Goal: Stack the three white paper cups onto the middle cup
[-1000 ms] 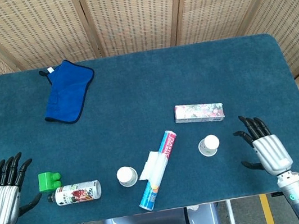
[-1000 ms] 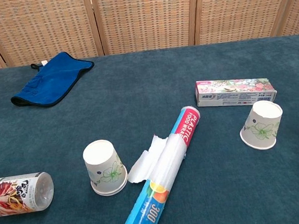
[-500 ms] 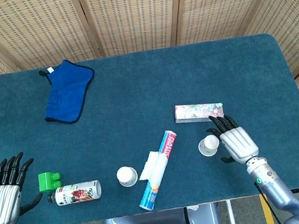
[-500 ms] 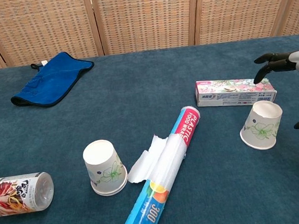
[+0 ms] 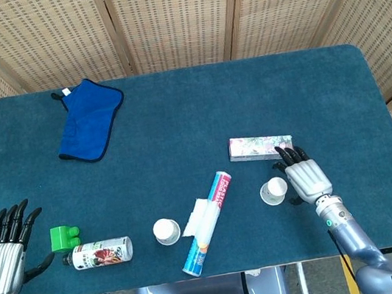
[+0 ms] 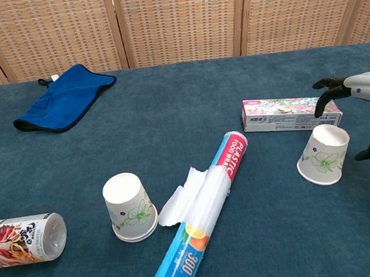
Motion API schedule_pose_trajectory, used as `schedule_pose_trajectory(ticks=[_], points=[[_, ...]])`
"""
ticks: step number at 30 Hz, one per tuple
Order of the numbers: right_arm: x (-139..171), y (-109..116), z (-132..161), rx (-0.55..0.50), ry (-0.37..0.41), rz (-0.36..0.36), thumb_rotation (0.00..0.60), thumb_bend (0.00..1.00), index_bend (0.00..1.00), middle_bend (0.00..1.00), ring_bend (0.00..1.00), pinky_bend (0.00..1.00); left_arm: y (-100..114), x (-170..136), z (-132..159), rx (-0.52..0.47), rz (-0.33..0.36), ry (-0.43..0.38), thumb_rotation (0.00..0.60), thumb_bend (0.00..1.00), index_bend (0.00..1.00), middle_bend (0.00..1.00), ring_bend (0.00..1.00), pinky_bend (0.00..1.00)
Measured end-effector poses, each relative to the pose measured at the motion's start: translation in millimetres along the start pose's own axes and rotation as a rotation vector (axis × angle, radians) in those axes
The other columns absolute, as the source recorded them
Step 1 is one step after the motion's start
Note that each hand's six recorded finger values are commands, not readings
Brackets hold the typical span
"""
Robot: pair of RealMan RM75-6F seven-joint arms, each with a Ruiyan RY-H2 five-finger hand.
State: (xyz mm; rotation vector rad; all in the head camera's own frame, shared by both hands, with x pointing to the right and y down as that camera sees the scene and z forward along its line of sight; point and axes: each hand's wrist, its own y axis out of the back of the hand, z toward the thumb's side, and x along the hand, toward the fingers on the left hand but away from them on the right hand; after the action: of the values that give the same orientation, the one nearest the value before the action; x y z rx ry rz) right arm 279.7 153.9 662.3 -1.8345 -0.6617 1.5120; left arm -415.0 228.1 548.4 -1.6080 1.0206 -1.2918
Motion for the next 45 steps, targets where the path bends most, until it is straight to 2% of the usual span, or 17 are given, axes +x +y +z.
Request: schedule_pose_trajectory(ticks=[7, 12, 18, 22, 29, 34, 39, 45], points=[[-0.5, -3.0, 6.6, -0.019, 0.013, -0.018, 0.600, 0.14, 0.42, 0.01, 0.00, 0.07, -0.7, 0.4, 0.1, -0.001, 0.000, 0.000, 0.600, 0.19, 0.12, 0.00, 0.00, 0.00], [-1.9, -4.1, 13.3, -0.026, 0.024, -0.035, 0.600, 0.15, 0.50, 0.06, 0.00, 0.08, -0.5, 0.5, -0.6, -0.002, 0.002, 0.002, 0.600, 0.19, 0.12, 0.00, 0.00, 0.00], [-4.6, -1.9, 15.8, -0.031, 0.024, -0.046, 0.600, 0.15, 0.55, 0.09, 0.00, 0.10, -1.1, 1.1, -1.3, -0.003, 0.000, 0.003, 0.600, 0.19, 0.12, 0.00, 0.00, 0.00], [-8.1, 4.2, 18.7, -0.031, 0.028, -0.059, 0.600, 0.15, 0.56, 0.10, 0.00, 0.10, -1.2, 1.4, -0.7, -0.002, 0.001, 0.000, 0.600, 0.19, 0.12, 0.00, 0.00, 0.00], [-17.8, 30.1, 32.9, -0.032, 0.054, -0.106, 0.600, 0.15, 0.57, 0.11, 0.00, 0.11, -0.7, 2.6, -2.8, -0.005, 0.004, 0.006, 0.600, 0.19, 0.12, 0.00, 0.00, 0.00], [-15.4, 46.5, 56.9, -0.063, 0.120, -0.130, 0.600, 0.15, 0.59, 0.12, 0.00, 0.13, -0.9, 2.9, -3.5, -0.003, 0.004, 0.007, 0.600, 0.19, 0.12, 0.00, 0.00, 0.00], [-6.4, 63.0, 95.2, -0.134, 0.238, -0.147, 0.600, 0.15, 0.60, 0.13, 0.00, 0.15, -1.9, 3.0, -2.3, -0.004, 0.000, 0.004, 0.600, 0.19, 0.12, 0.00, 0.00, 0.00], [-3.3, 69.1, 138.5, -0.143, 0.347, -0.148, 0.600, 0.15, 0.61, 0.14, 0.01, 0.15, 0.2, 1.2, -0.9, -0.012, 0.005, -0.005, 0.600, 0.19, 0.12, 0.00, 0.00, 0.00]])
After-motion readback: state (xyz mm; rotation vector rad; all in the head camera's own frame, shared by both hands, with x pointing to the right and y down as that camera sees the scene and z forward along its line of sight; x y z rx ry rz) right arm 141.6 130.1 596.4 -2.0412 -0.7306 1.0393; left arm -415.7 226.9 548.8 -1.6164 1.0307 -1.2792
